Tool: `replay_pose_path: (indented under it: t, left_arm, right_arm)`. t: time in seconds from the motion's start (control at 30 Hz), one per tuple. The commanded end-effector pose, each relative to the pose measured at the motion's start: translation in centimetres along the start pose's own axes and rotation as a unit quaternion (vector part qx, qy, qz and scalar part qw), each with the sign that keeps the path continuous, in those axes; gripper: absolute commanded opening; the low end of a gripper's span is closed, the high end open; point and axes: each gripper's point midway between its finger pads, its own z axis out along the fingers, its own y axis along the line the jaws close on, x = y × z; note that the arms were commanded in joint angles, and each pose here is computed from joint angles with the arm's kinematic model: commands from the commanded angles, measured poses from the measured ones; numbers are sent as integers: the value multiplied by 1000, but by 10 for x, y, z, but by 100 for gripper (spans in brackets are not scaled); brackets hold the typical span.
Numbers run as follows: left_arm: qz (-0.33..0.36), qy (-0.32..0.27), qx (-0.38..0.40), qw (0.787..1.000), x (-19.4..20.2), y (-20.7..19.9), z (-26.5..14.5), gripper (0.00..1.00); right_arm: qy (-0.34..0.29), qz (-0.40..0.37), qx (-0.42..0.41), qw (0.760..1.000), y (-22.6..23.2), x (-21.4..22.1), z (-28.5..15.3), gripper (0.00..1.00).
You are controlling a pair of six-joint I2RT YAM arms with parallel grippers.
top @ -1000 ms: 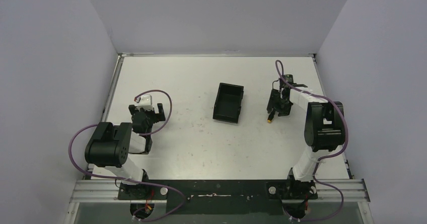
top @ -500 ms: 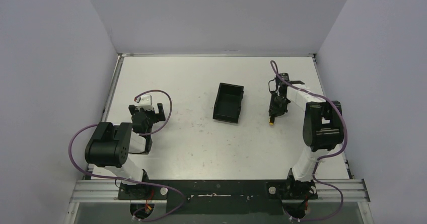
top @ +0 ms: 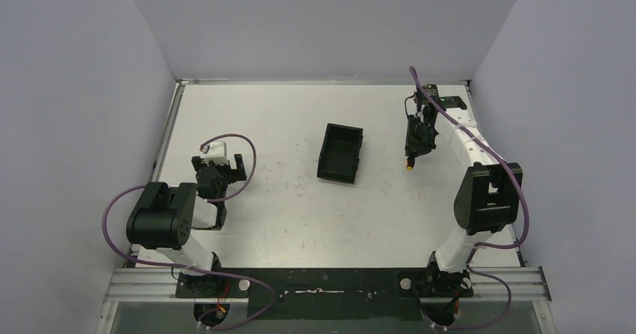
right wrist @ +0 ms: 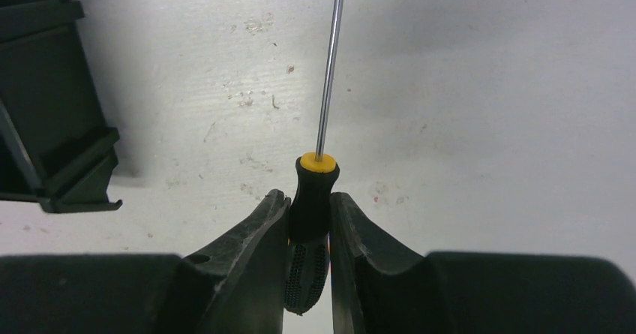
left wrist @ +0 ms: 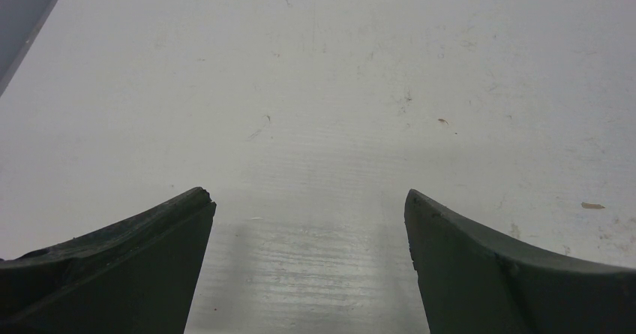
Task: Put the screwdriver in the bin
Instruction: Pick up the screwdriver from the center of the board.
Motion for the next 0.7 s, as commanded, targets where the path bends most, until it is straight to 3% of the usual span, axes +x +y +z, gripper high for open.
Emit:
replay_pose_path:
  t: [0.0, 0.33, 0.67]
  left_arm:
    - [-3, -38, 1, 999, -22, -1, 5, 97]
    - [-3, -39, 1, 999, -22, -1, 5, 97]
    - [-3, -38, 1, 999, -22, -1, 5, 97]
  right_arm:
    - [-28, 0, 7, 1000, -3, -7, -45, 0]
    - [-75, 13, -1, 997, 1, -28, -98, 0]
    - [-93, 22, -7, 995, 12, -34, -110, 0]
